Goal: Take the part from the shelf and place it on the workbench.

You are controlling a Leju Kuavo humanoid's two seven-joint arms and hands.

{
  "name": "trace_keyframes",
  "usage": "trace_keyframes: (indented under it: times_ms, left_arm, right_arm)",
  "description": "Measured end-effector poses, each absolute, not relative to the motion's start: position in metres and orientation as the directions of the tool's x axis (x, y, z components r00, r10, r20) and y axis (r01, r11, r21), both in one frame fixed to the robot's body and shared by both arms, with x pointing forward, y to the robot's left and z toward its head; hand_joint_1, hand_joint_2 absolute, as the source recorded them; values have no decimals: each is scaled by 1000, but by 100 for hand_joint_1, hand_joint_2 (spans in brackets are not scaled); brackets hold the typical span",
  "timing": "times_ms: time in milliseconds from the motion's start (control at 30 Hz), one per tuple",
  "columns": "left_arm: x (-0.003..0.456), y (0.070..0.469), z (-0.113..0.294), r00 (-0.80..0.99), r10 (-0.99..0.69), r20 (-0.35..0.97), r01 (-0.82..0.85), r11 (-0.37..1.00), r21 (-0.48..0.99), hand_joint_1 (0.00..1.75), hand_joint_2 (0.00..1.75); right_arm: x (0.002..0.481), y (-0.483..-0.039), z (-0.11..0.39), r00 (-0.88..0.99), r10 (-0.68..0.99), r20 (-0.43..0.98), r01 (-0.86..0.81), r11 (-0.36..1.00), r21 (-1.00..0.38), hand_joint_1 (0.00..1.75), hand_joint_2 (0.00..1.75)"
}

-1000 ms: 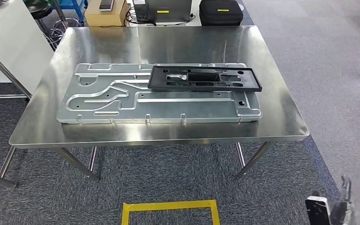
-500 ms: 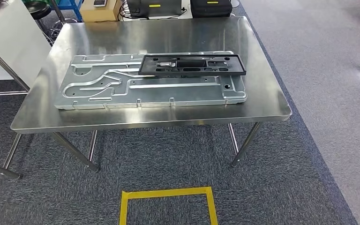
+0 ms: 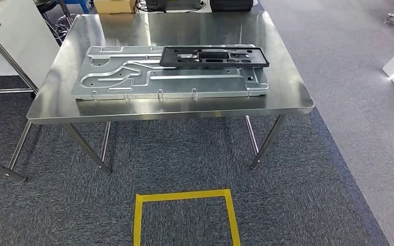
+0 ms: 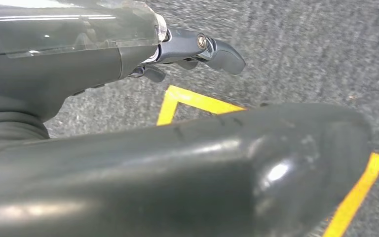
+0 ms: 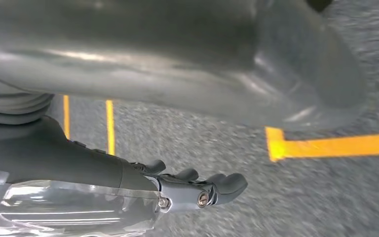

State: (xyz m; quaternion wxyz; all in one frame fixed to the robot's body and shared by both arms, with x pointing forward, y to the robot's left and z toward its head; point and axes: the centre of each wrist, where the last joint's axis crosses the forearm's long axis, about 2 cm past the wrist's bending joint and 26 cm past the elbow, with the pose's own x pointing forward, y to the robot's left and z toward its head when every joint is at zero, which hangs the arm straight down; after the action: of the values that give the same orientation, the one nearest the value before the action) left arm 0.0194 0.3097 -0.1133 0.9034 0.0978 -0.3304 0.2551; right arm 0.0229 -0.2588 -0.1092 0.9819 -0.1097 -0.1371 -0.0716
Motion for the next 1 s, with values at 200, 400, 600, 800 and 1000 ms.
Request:
trace_keyframes:
  times_ms: [200, 400, 600, 800, 1000]
  left_arm:
    - [19, 307, -113, 658, 389, 645, -513, 858, 6, 0, 0]
    - [18, 305, -113, 671, 377, 638, -496, 868, 9, 0, 0]
    - [27, 304, -113, 682, 357, 639, -468, 884, 6, 0, 0]
    - [30, 301, -113, 684, 355, 637, -461, 888, 0, 0, 0]
    - [32, 300, -113, 691, 357, 629, -458, 889, -1, 0, 0]
  right_arm:
    - [27, -255, -109, 953, -108, 282, 159, 974, -164, 0, 0]
    - [26, -266, -111, 953, -104, 283, 154, 975, -159, 0, 0]
    - [26, -280, -112, 952, -89, 294, 138, 979, -151, 0, 0]
    - [25, -282, -112, 953, -85, 292, 132, 980, -147, 0, 0]
    - [25, -277, -112, 950, -81, 301, 124, 984, -126, 0, 0]
